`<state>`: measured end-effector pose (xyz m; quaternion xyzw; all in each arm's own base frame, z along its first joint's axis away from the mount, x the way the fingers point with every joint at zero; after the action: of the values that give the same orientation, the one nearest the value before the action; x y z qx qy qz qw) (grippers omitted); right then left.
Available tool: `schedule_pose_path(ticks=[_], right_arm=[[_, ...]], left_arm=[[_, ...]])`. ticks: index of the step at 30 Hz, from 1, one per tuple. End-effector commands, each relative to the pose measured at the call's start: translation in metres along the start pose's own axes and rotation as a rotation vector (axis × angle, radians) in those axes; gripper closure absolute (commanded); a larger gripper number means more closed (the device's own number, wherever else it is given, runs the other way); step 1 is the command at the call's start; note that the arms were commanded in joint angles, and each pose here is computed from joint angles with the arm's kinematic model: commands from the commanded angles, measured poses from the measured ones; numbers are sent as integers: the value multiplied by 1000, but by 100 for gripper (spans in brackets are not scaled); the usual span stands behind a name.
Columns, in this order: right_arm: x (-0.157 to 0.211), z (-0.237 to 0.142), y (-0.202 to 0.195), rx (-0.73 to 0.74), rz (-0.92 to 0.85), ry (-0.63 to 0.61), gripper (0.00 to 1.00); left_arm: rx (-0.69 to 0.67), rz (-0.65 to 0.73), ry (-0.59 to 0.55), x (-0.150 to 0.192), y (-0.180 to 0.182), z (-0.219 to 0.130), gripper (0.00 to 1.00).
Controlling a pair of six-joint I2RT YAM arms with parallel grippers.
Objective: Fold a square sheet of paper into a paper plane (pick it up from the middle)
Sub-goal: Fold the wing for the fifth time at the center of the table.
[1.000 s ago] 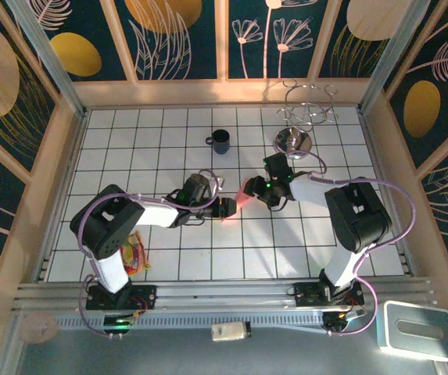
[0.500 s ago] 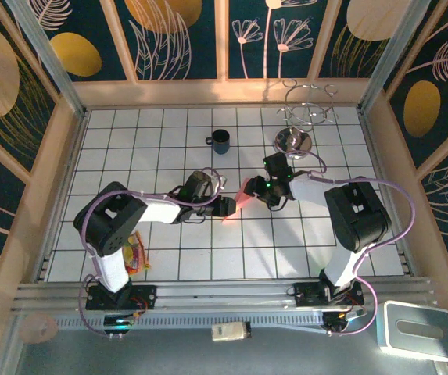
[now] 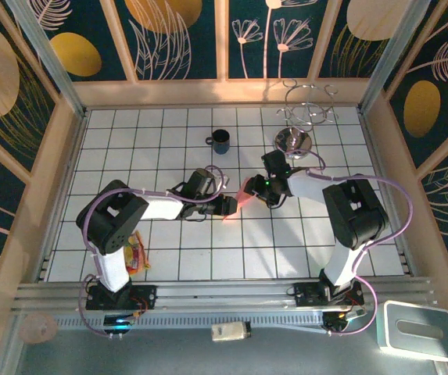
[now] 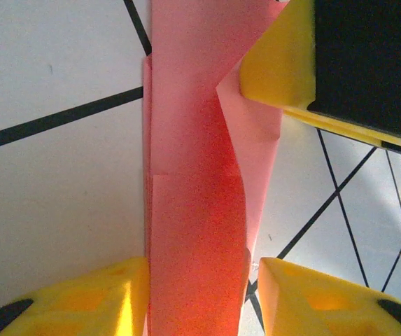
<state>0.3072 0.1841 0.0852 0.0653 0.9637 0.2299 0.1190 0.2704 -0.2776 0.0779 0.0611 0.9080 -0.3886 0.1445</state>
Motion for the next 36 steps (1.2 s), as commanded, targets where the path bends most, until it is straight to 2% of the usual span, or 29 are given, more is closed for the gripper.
schedule_pose_path(ticks=[1,10,16,20,23,28,36], right_arm=[[22,43,-25,108,30,83,45],[22,40,-22,87,27,84,45],[9,19,-8,-3,-49,15,42],[-6,-8,9,-72,-122,-73,35],[-7,-21,16,-103,-186,-93,32],[7,-13,4,-21,-225,-36,33],[11,6,-10,95,-210,13,42]], left_arm=[[-172,-17,110,30,39,21,58],[-199,-58,128,36,49,28,73],[-211,-73,124,36,51,29,75],[-224,-83,126,36,53,30,75],[-232,-88,128,36,54,31,76],[-248,-98,129,34,55,33,78],[-271,-112,120,33,57,33,78]])
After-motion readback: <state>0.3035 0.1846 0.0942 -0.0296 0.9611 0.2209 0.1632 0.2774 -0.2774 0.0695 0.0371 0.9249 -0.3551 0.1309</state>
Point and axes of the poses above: each hand's point on the last joint's axis, 136 mm out from that joint toward the fingers, its own z axis out along the fingers, its own y axis along the line the jaws close on, x = y × z, the point moved 8 cm from there along -z, back along the fingers, and after that the axes turned 9 degrees about -z, right-handed, at the moved point
